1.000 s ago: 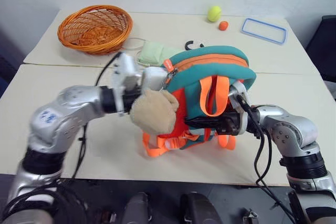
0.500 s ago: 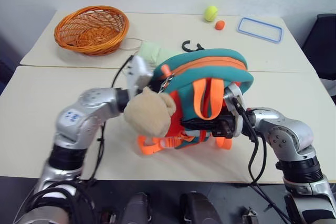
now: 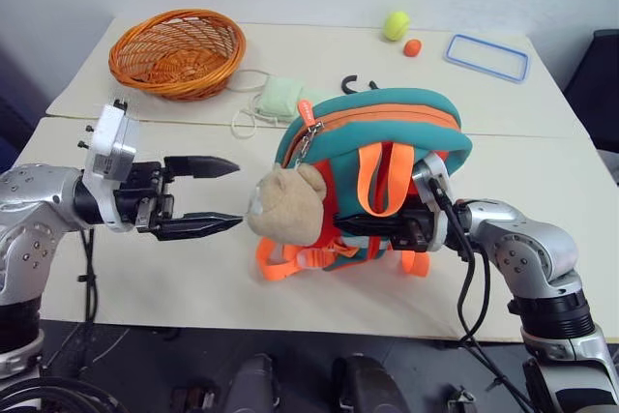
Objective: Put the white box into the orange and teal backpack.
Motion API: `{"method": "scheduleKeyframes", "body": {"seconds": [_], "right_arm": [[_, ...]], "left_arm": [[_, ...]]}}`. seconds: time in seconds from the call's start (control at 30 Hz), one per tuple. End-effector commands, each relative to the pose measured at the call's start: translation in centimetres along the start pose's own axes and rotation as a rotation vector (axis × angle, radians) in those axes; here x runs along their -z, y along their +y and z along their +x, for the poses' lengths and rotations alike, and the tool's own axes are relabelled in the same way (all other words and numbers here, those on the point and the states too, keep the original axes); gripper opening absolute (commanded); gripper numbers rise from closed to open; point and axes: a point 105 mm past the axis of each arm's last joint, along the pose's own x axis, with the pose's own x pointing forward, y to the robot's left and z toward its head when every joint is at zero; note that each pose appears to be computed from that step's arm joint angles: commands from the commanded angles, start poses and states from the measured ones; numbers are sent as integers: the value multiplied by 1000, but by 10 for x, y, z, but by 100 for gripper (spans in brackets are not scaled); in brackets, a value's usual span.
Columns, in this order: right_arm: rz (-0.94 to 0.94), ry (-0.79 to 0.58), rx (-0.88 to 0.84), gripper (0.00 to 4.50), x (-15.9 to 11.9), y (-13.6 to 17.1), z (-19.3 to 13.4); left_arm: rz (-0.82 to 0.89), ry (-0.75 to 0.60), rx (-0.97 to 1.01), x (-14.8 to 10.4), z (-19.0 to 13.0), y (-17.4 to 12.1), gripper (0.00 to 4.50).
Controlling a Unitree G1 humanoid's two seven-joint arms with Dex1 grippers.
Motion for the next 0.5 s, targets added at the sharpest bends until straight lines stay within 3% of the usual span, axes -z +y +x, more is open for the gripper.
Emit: {"method": "scheduleKeyframes", "body": {"seconds": [0.03, 0.17, 0.33, 0.43, 0.5], "right_arm": [[-10, -1, -13, 0, 0, 2, 0], [-11, 2, -14, 0, 2, 0, 0], [-12, -1, -24, 0, 2, -2, 3], [-14, -4, -30, 0, 2, -3, 4], [-17, -4, -31, 0, 3, -3, 4]], "left_arm": [[34, -78, 59, -19, 15, -28, 415], [15, -100, 65, -21, 26, -44, 415], [42, -72, 26, -5, 43, -43, 415], [120, 1, -34, 11, 48, -36, 355], [203, 53, -97, 19, 46, -26, 291]]}}
